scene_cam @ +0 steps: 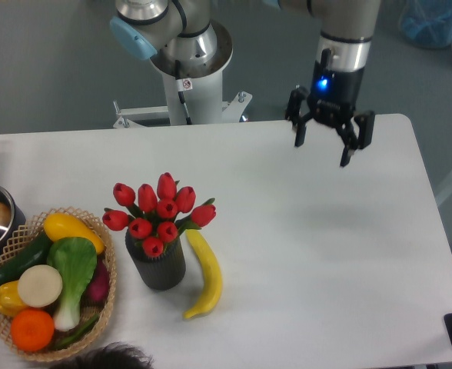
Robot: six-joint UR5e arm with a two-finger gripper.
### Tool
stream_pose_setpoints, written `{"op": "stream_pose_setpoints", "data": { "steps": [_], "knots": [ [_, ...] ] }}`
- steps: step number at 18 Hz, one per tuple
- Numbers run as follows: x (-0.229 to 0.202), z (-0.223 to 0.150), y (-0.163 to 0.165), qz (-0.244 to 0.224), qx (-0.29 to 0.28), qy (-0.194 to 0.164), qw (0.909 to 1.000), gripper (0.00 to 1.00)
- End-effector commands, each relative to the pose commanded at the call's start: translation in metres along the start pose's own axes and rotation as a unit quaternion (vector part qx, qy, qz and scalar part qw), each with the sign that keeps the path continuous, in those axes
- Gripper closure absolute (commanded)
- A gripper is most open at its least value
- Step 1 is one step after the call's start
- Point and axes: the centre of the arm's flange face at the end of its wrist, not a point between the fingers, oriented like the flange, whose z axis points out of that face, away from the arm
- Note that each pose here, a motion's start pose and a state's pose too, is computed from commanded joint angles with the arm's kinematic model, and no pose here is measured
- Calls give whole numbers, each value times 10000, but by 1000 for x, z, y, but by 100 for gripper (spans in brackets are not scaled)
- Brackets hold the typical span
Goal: Insert the flowers into the vase
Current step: 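Open the gripper and lift it away from the tulips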
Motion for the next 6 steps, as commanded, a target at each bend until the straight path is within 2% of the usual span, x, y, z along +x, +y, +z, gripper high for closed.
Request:
{"op": "stream_pose_setpoints", "data": {
  "steps": [2,6],
  "knots": [
    [6,-5,21,167,-26,125,9998,0],
    [9,-12,31,368,-36,145,9992,0]
  ]
}}
